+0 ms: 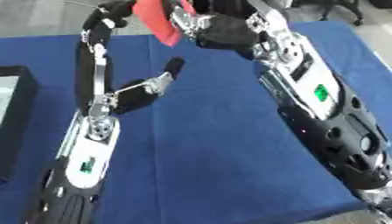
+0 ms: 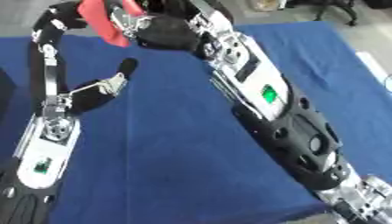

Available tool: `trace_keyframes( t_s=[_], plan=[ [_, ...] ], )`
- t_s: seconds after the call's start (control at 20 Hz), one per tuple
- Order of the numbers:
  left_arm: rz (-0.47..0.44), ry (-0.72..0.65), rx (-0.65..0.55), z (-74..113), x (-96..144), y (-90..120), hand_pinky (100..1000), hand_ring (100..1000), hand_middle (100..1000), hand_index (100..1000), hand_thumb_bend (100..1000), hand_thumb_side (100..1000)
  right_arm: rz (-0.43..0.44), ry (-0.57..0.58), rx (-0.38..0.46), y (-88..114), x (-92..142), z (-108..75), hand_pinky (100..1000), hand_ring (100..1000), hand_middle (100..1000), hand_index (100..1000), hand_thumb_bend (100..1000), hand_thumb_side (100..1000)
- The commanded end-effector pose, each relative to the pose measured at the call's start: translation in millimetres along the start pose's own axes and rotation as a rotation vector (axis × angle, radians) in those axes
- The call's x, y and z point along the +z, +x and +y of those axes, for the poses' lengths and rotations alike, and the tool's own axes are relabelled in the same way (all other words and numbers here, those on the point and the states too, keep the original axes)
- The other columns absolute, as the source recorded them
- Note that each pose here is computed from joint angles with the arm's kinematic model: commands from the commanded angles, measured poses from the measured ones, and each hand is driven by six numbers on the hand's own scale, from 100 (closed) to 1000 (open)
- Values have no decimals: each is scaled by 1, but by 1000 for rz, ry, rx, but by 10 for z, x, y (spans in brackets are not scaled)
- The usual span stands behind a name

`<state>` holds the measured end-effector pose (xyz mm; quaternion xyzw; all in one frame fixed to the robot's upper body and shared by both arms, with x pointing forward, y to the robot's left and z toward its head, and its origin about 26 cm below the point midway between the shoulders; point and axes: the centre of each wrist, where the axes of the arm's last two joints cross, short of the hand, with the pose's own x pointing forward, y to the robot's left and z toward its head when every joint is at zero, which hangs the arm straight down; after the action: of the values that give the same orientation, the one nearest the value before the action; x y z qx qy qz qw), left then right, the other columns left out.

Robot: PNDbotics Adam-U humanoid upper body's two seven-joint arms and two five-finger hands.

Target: Pick up the objects with one hand, pass them to the other hand, and then place them into the box on the other side of the table.

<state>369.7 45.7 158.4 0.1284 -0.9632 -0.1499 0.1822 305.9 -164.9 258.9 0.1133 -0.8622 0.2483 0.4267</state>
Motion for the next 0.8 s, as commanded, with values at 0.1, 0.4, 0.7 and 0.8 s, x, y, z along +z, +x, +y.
trace_keyframes(
  t_s=[0.1,0.4,0.7,0.8],
  plan=[
    [7,39,5,26,-56,30,659,714,693,813,538,443,2,-8,5,36,13,32,732,440,551,816,100,100],
    [53,37,-14,47,67,-63,648,711,689,810,530,467,79,-11,0,-62,75,127,734,436,547,815,100,100],
    [75,40,-11,48,127,-94,646,710,688,809,530,475,104,-13,-5,-97,84,155,734,436,547,815,100,100],
    [76,40,-10,48,128,-95,646,710,688,809,530,475,104,-13,-5,-98,83,156,734,436,547,815,100,100]
  ],
)
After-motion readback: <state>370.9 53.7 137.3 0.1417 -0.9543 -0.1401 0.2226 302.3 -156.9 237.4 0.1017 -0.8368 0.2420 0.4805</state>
